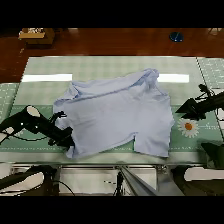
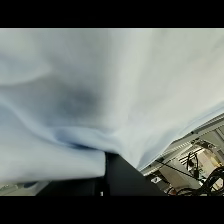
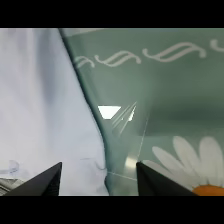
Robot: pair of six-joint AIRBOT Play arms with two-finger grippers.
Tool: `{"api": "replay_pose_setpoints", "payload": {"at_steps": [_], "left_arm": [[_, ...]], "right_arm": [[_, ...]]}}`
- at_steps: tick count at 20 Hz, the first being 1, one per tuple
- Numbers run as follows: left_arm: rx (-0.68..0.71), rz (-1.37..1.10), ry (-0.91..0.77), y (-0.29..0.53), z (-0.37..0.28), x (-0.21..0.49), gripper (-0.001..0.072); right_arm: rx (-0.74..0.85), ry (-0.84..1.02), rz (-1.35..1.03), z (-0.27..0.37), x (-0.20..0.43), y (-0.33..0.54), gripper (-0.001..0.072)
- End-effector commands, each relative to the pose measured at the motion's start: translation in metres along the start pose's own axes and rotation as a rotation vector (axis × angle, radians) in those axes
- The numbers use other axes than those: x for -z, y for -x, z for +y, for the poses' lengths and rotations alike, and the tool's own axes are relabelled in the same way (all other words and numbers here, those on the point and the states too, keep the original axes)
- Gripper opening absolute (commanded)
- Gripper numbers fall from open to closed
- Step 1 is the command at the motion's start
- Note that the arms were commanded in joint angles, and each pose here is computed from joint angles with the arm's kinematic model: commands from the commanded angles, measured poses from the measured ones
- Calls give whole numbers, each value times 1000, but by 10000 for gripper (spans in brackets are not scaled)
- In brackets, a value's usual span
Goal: Fold the shirts.
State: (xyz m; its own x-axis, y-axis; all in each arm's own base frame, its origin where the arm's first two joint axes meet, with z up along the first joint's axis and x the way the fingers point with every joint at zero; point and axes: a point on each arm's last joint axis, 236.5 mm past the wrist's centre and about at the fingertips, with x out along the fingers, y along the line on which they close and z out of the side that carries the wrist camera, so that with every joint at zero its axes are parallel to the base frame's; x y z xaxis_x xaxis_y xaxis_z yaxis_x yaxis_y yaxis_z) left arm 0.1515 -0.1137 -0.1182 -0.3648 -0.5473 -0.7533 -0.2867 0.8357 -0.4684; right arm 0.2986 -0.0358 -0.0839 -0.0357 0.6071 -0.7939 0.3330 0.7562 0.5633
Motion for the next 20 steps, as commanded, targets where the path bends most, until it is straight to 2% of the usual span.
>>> {"api": "replay_pose_setpoints", "payload": {"at_steps": [1, 6, 7, 9, 10, 12, 16, 18, 20], "left_arm": [[-8, -39, -9, 0, 2, -9, 26], [-8, -44, -21, 2, 1, -11, 26], [-9, -51, -34, 3, 0, -13, 26], [-10, -77, -58, 10, -4, -19, 25], [-9, -100, -72, 17, -8, -24, 25], [-3, -191, -134, 43, -26, -41, 25], [6, -606, -405, 179, -113, -69, 25], [-5, -921, -572, 288, -175, -47, 25], [-8, -1293, -732, 405, -236, 16, 25]], "right_arm": [[-1, 24, 37, 5, 10, -21, 529], [89, 80, 86, 23, 13, -46, 515], [118, 101, 101, 24, 15, -50, 403], [136, 136, 121, 31, 18, -57, 91], [126, 147, 130, 37, 20, -58, 28], [60, 213, 105, 64, 17, -45, 28], [12, 464, -259, 160, -19, 58, 28], [13, 630, -541, 228, -19, 144, 28], [31, 788, -886, 298, 8, 246, 28]]}}
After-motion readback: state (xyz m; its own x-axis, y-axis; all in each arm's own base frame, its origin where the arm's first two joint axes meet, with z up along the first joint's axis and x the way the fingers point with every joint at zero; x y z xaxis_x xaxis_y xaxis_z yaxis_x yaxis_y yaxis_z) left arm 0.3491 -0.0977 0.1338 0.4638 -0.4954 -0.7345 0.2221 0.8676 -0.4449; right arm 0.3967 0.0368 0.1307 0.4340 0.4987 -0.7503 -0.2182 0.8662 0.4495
